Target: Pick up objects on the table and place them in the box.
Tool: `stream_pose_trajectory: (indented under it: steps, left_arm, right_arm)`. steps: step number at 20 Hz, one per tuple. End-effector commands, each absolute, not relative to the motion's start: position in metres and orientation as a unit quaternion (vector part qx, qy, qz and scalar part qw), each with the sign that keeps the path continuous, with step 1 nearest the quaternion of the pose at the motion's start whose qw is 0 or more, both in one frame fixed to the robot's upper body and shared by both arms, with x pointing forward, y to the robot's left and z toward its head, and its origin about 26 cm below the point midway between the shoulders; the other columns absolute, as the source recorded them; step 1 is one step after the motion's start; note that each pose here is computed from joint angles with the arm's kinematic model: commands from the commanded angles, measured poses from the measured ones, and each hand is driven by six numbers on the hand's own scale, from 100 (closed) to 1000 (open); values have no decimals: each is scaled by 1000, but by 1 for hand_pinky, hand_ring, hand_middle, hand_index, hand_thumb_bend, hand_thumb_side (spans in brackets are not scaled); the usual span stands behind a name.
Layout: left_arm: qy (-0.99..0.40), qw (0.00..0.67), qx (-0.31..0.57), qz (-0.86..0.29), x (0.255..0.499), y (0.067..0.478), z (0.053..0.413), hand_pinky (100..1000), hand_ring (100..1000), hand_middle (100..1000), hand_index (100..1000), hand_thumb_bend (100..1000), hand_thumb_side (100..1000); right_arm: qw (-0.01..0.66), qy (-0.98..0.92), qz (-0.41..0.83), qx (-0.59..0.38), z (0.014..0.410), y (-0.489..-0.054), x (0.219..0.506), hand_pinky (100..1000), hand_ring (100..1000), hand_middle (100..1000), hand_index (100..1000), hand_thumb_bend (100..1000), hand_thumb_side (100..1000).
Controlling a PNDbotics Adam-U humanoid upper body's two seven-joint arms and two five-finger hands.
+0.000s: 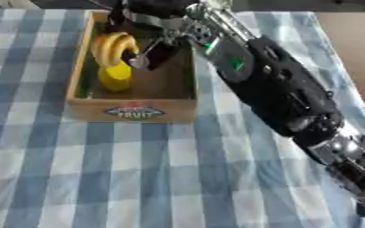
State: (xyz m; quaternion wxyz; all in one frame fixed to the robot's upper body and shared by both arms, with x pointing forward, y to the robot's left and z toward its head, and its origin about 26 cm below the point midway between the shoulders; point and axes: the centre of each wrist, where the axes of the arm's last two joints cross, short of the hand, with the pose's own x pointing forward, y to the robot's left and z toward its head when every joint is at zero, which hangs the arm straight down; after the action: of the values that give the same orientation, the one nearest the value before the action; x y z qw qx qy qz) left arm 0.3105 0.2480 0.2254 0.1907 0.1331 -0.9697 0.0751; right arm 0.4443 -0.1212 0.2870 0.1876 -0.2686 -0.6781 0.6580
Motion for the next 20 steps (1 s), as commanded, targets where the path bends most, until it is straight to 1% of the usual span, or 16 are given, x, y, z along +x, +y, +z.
stream_pose_trajectory:
  steps: [1, 2, 3, 4, 5, 6, 7, 11, 14, 15, 16, 17, 18, 19, 20]
  left_arm:
    - [-974, 176, 127, 71, 308, 246, 234, 737, 735, 681, 716, 100, 458]
    - [-974, 176, 127, 72, 308, 246, 234, 737, 735, 680, 716, 100, 459]
    - [-973, 177, 127, 72, 308, 246, 234, 736, 735, 681, 715, 100, 460]
    - [-973, 178, 127, 72, 308, 246, 233, 736, 735, 680, 715, 100, 461]
    - [-973, 179, 127, 73, 308, 246, 233, 736, 735, 680, 715, 100, 462]
    - [-973, 179, 127, 73, 308, 246, 233, 736, 735, 680, 715, 100, 462]
    - [-973, 180, 127, 73, 308, 245, 233, 735, 734, 680, 715, 100, 462]
    - [-972, 182, 127, 72, 308, 245, 233, 735, 735, 680, 715, 100, 462]
    - [-972, 183, 128, 71, 308, 245, 232, 735, 735, 680, 715, 100, 461]
    - [-972, 184, 129, 71, 308, 246, 232, 735, 735, 680, 715, 100, 460]
    - [-972, 184, 130, 72, 308, 246, 232, 735, 735, 680, 715, 100, 459]
    - [-971, 184, 132, 72, 308, 247, 231, 735, 735, 680, 715, 100, 459]
    - [-971, 185, 134, 72, 308, 247, 231, 735, 735, 681, 715, 100, 459]
    - [-971, 185, 136, 73, 308, 248, 231, 735, 735, 680, 715, 100, 458]
    - [-970, 186, 139, 74, 307, 249, 230, 734, 735, 681, 715, 100, 457]
  right_arm:
    - [176, -677, 659, -277, 290, -118, 447, 784, 771, 524, 685, 100, 100]
    - [176, -674, 661, -278, 288, -117, 449, 788, 818, 620, 771, 100, 100]
    - [176, -670, 665, -279, 286, -117, 450, 805, 865, 693, 837, 168, 100]
    - [174, -667, 667, -281, 286, -118, 450, 837, 915, 761, 892, 333, 252]
    - [170, -667, 667, -286, 288, -119, 450, 860, 950, 803, 917, 408, 304]
    - [165, -669, 663, -292, 290, -120, 449, 873, 969, 819, 926, 436, 326]
    - [161, -673, 656, -301, 294, -121, 448, 875, 973, 821, 921, 445, 323]
    - [153, -696, 623, -322, 307, -128, 442, 868, 963, 803, 912, 433, 313]
    - [155, -721, 593, -325, 322, -136, 435, 857, 951, 785, 901, 418, 277]
    - [157, -733, 577, -326, 329, -141, 431, 849, 945, 776, 893, 314, 302]
    - [158, -745, 561, -325, 336, -146, 427, 840, 939, 762, 885, 378, 245]
    - [160, -762, 538, -323, 345, -154, 422, 834, 932, 753, 879, 355, 239]
    - [162, -778, 515, -320, 353, -161, 416, 828, 925, 752, 874, 100, 583]
    - [163, -797, 487, -318, 362, -171, 408, 824, 919, 731, 872, 263, 248]
    - [163, -815, 458, -315, 371, -183, 400, 820, 915, 721, 869, 171, 291]
